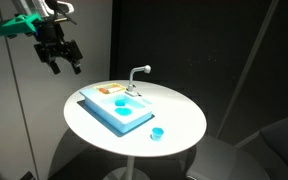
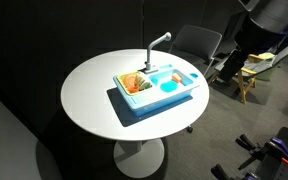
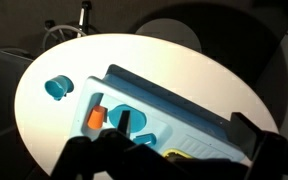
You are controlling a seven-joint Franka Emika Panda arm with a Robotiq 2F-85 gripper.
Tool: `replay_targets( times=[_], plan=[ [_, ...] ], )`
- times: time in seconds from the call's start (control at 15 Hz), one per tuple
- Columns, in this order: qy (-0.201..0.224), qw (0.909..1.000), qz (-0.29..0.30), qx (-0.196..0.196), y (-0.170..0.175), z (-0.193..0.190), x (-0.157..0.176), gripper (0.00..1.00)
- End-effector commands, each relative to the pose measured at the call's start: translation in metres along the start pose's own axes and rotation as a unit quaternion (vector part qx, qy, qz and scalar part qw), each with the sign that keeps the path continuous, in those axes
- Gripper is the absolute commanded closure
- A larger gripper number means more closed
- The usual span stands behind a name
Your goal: Move the cup to the left side of the toy sink
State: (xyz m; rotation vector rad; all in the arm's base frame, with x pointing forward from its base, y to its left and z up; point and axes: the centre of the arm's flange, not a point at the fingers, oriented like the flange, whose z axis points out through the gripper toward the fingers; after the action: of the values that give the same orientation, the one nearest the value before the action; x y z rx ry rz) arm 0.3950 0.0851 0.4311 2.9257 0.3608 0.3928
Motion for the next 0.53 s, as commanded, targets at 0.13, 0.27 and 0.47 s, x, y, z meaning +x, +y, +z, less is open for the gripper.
replay_targets(
  times=[0.13, 0.27, 0.47],
  plan=[
    [0.026, 0.9995, 0.006, 0.020, 0.029, -0.001, 0.028, 0.00],
    [0.029, 0.9991, 0.012, 0.029, 0.036, -0.001, 0.031, 0.00],
    [0.036, 0.9982, 0.028, 0.040, 0.044, -0.004, 0.036, 0.00]
  ],
)
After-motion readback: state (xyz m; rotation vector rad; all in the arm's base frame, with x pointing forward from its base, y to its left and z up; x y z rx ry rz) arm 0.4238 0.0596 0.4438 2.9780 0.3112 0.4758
